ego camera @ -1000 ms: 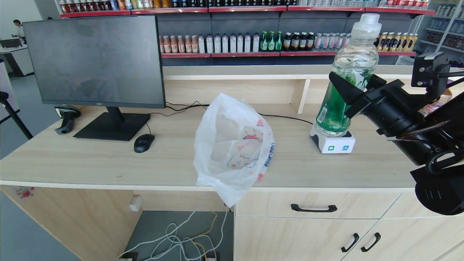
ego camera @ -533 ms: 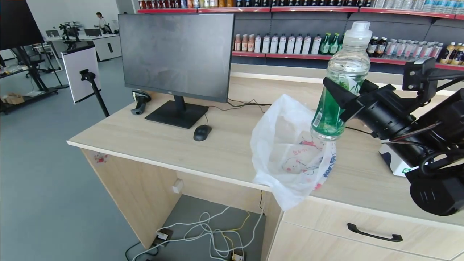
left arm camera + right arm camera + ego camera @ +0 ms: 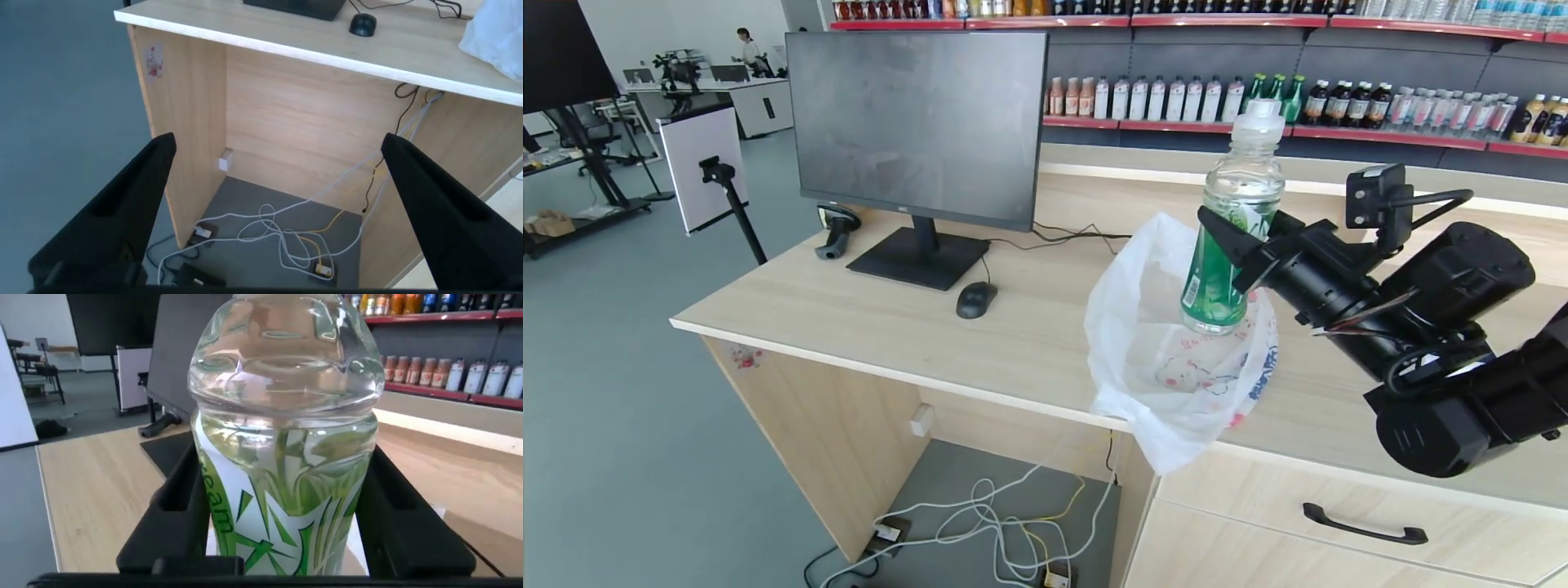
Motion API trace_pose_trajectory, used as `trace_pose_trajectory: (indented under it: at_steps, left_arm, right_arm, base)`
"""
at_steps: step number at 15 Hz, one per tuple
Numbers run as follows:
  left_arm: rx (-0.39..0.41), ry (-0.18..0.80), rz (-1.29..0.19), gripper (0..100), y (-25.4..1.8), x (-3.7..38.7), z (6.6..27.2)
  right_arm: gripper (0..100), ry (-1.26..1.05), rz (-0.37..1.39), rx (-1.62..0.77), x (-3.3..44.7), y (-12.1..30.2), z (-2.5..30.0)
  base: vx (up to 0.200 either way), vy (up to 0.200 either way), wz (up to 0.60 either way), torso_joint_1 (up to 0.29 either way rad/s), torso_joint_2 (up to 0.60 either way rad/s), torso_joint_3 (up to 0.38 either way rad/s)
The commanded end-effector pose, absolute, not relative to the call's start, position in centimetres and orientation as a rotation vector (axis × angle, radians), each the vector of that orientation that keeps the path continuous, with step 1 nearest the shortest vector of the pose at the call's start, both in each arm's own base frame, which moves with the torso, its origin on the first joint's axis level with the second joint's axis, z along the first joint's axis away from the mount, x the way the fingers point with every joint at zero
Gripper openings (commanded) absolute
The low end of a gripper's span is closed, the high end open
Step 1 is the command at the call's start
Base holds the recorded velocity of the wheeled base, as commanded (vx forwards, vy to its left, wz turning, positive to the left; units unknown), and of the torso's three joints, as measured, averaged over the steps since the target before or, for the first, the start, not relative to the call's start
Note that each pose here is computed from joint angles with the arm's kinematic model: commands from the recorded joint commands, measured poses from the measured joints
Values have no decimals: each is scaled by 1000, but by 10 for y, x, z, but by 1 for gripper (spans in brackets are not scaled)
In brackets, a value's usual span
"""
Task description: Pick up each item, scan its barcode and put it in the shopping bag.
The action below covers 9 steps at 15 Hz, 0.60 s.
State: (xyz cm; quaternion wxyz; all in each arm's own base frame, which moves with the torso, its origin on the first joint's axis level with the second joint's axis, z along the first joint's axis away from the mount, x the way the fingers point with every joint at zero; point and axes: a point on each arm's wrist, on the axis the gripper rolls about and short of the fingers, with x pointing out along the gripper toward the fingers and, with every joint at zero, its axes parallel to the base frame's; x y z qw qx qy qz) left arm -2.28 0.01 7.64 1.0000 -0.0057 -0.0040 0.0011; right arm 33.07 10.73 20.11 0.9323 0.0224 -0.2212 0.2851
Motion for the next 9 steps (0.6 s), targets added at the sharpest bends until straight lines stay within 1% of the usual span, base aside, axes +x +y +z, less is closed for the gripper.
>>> trace_pose_trajectory:
  at_steps: [1,4,9]
  left_arm:
    - [-12,-9,3,100,0,-23,76]
    - [-15,-8,3,100,0,-23,76]
    - [-14,-9,3,100,0,-23,76]
  right_arm:
    - [0,-425,602,50,339,116,189]
    - [0,-397,624,57,351,128,174]
    - [0,-390,607,63,373,128,160]
  base:
    - [0,0,0,0,0,0]
    - [0,0,0,0,0,0]
    - [0,0,0,0,0,0]
